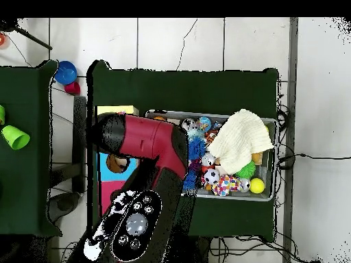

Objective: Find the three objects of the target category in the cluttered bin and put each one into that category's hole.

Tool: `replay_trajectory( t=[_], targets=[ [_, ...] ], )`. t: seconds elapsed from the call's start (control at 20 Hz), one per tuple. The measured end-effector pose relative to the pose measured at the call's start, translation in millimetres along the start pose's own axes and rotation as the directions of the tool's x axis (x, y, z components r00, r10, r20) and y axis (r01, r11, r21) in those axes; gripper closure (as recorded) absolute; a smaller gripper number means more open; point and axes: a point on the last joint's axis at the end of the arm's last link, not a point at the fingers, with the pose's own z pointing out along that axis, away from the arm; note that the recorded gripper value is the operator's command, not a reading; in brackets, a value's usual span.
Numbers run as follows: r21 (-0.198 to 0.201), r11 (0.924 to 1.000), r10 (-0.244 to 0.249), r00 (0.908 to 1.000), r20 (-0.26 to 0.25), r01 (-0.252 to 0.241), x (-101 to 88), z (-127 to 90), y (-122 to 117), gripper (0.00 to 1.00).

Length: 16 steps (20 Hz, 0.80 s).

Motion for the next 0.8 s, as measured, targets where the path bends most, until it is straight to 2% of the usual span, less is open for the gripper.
replay_trajectory(
  t=[0.35, 0.8],
  targets=[
    [0.059, 0.9977, 0.036, 0.9969, -0.07, -0.032, 25.6, 25, -32, 1.0],
    [0.134, 0.9906, 0.043, 0.992, -0.119, -0.027, 55.8, 53, -68, 1.0]
  ],
)
